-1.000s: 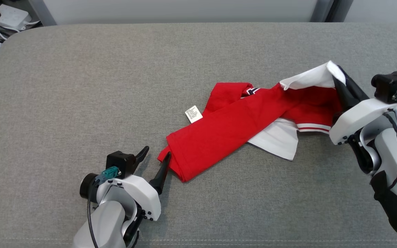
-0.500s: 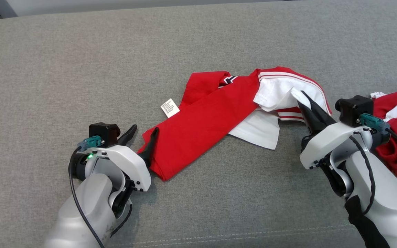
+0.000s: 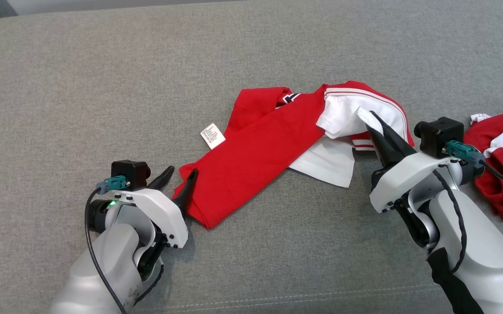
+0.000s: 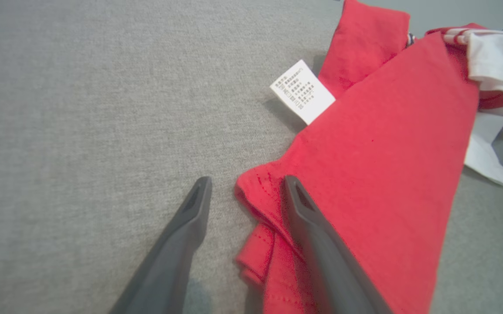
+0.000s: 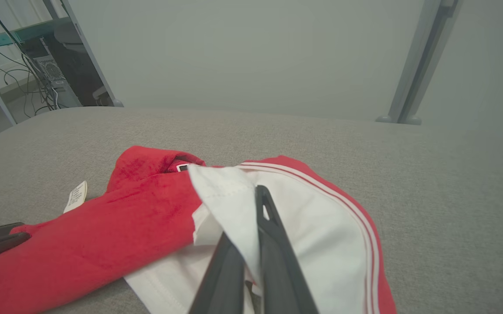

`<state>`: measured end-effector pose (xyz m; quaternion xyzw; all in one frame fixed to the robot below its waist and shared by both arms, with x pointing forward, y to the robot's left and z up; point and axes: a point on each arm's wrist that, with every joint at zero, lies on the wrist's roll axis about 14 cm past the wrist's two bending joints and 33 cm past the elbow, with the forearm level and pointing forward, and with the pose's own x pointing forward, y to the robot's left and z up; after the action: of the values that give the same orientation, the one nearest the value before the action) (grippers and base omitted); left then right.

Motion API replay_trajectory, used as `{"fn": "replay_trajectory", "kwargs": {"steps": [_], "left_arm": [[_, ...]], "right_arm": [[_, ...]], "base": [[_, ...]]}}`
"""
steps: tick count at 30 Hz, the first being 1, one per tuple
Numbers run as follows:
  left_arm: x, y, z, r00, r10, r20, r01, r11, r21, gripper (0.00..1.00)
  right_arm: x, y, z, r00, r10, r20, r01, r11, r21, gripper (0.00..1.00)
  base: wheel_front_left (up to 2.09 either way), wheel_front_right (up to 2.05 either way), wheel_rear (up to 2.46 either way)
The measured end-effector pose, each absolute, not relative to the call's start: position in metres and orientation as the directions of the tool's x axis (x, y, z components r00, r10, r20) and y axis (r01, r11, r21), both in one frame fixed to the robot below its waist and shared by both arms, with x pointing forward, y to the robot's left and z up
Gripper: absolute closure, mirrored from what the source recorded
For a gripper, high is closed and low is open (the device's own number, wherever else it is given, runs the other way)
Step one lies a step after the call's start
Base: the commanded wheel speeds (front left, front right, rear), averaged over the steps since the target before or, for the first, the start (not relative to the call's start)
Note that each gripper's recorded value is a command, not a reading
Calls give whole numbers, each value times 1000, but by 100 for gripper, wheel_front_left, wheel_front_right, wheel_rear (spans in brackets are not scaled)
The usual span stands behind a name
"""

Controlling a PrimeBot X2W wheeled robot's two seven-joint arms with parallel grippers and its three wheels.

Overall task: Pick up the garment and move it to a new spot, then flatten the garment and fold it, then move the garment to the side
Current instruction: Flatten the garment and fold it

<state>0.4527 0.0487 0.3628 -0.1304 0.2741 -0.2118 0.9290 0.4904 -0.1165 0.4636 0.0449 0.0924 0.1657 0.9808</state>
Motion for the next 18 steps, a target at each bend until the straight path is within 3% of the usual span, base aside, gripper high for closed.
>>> {"fn": "replay_trajectory", "kwargs": {"steps": [2,3,12,18], "left_arm": [[452,47,363,759,-471,-450,328,873,-360,79],[451,46,362,755,-476,-451,335,871,-359,100],[457,51,376,790,-476,-386,344,866,-363,100],[523,76,452,873,-451,-184,397,878,-266,100]], "right_arm": [[490,-115,464,927,336,-164,-320,940,116,100],[490,-115,464,927,337,-165,-321,940,116,100],[492,-120,469,936,319,-150,-301,944,135,100],[521,-128,505,957,286,-39,-278,950,142,100]], "base": [[0,0,0],[0,0,0],[0,0,0],[0,0,0]]}}
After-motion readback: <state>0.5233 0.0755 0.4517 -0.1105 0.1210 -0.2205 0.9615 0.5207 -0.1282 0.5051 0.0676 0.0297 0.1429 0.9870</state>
